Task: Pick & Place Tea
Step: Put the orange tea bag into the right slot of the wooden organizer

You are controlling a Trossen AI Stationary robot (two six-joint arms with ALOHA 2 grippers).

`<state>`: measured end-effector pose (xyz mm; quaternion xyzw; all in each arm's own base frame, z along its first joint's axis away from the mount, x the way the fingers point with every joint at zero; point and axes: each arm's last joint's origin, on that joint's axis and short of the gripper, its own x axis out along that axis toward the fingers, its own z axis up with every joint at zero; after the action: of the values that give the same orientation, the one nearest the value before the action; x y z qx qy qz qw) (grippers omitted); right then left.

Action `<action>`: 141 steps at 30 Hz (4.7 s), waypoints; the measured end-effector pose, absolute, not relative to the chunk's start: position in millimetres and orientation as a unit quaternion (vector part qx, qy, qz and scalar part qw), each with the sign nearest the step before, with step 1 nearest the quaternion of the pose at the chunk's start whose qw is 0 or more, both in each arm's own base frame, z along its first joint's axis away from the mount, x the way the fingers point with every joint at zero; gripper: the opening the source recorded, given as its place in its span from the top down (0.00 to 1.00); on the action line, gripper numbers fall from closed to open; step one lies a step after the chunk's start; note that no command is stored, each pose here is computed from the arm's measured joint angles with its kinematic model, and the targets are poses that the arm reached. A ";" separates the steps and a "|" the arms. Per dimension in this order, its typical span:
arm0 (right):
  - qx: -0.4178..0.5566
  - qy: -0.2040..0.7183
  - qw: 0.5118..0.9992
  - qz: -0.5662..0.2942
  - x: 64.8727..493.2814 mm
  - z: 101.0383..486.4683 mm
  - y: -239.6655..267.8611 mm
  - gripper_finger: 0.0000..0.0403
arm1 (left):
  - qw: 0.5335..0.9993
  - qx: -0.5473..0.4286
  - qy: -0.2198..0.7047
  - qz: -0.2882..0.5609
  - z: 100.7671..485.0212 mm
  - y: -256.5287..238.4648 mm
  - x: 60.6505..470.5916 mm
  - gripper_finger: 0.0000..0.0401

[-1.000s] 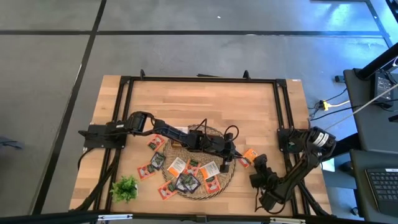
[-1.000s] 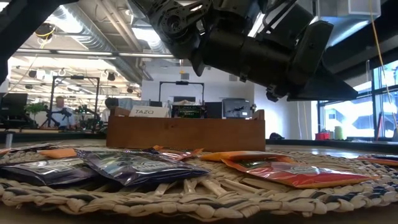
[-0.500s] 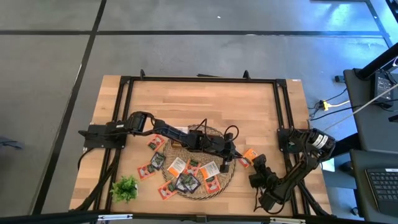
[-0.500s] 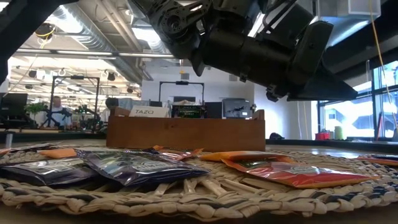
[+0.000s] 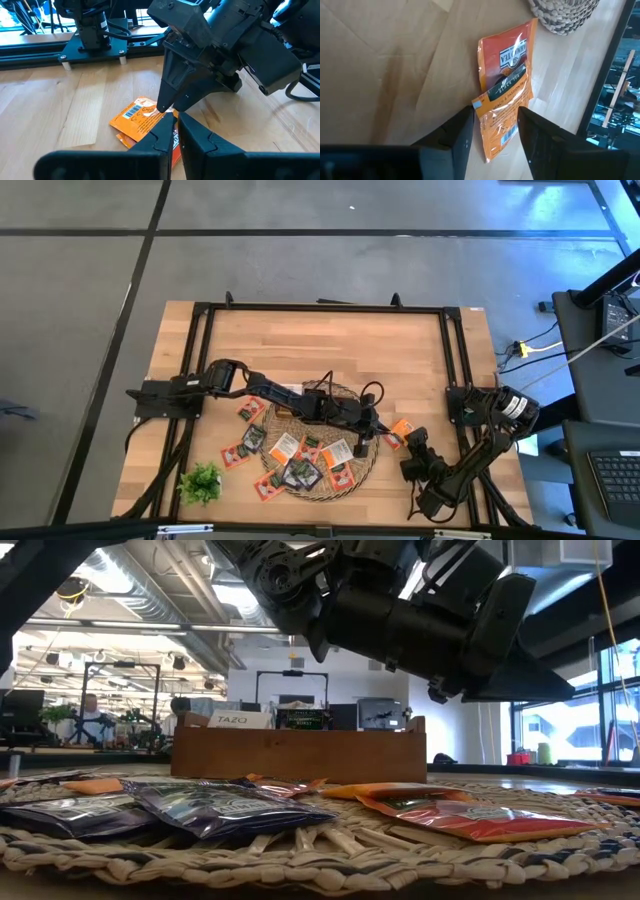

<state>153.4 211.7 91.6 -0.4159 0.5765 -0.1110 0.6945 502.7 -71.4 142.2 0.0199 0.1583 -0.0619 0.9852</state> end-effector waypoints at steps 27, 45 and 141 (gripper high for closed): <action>-0.390 0.592 0.697 -0.110 154.4 91.9 214.6 0.98 | 0.985 0.020 0.158 -0.062 142.2 -71.4 502.7 0.96; -0.352 0.588 0.704 -0.186 163.1 124.7 229.0 0.99 | 0.985 0.018 0.158 -0.070 142.3 -71.8 502.6 0.96; 0.109 0.206 0.967 -0.099 255.5 148.7 25.9 0.99 | 0.991 0.011 0.076 -0.113 269.7 -83.5 289.8 0.98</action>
<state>255.5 25.9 148.7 0.1087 0.2057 -0.0992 0.9675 289.8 -83.5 269.7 0.0109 0.0758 -0.1127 0.9907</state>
